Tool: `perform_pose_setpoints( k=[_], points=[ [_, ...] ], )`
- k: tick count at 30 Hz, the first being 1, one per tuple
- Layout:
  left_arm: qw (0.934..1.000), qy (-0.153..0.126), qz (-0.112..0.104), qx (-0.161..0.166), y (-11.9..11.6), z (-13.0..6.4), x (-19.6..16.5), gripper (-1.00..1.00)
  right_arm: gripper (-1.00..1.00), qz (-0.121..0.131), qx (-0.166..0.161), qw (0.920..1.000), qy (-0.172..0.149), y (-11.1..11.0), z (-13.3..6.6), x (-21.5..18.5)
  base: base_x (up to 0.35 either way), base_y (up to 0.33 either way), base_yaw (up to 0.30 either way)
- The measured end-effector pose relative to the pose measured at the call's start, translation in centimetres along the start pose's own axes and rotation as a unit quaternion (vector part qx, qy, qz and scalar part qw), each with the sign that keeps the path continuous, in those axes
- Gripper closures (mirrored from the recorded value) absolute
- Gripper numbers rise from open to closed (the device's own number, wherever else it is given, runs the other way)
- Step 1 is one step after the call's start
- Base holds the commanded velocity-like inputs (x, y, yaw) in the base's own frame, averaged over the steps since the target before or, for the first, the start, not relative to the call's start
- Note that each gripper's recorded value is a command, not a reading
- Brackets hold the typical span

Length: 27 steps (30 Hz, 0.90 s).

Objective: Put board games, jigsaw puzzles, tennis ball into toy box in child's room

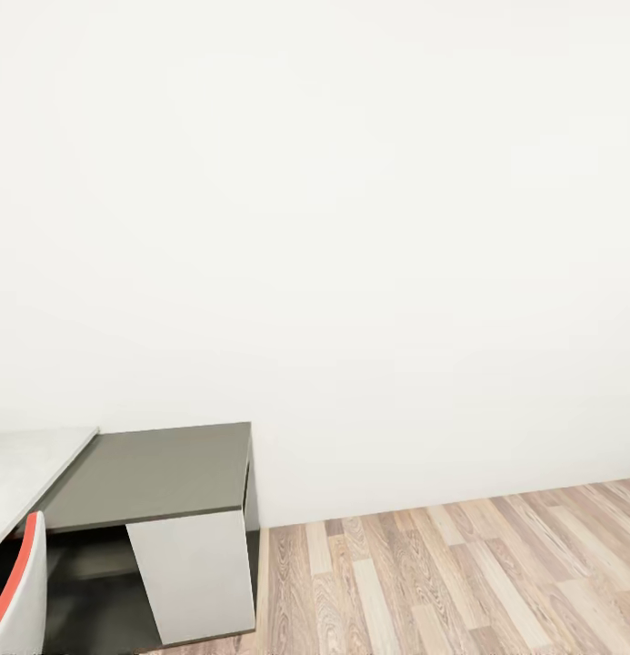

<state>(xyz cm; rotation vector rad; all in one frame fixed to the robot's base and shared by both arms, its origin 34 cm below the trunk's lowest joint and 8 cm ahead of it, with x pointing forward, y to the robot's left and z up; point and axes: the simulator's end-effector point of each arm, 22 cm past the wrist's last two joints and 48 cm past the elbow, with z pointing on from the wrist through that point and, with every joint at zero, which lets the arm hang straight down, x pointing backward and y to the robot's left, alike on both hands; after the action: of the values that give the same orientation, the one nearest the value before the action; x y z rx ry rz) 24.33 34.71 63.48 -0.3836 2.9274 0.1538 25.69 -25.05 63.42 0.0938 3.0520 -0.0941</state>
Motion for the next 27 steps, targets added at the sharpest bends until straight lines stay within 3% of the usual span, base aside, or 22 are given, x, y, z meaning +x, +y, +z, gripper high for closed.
perform_pose_setpoints(
  k=[10, 20, 27],
  points=[
    [0.9997, 0.01, 0.019, -0.014, -0.3, 0.1, 1.6, -1.0, -1.0, -0.009, 0.008, 0.9998, 0.017, -0.7, 0.3, 1.6, 0.0, 0.0, 0.0],
    [0.9993, 0.017, 0.028, -0.019, 0.2, 0.1, 3.6, -1.0, -1.0, -0.008, 0.039, 0.9989, 0.027, -3.2, 0.7, 4.5, 0.0, 0.0, 0.0],
    [0.9994, 0.017, 0.025, -0.019, 0.1, 0.1, 3.8, -1.0, -1.0, -0.006, 0.054, 0.9984, 0.013, -4.5, 0.8, 4.8, 0.0, 0.0, 0.0]
  ],
)
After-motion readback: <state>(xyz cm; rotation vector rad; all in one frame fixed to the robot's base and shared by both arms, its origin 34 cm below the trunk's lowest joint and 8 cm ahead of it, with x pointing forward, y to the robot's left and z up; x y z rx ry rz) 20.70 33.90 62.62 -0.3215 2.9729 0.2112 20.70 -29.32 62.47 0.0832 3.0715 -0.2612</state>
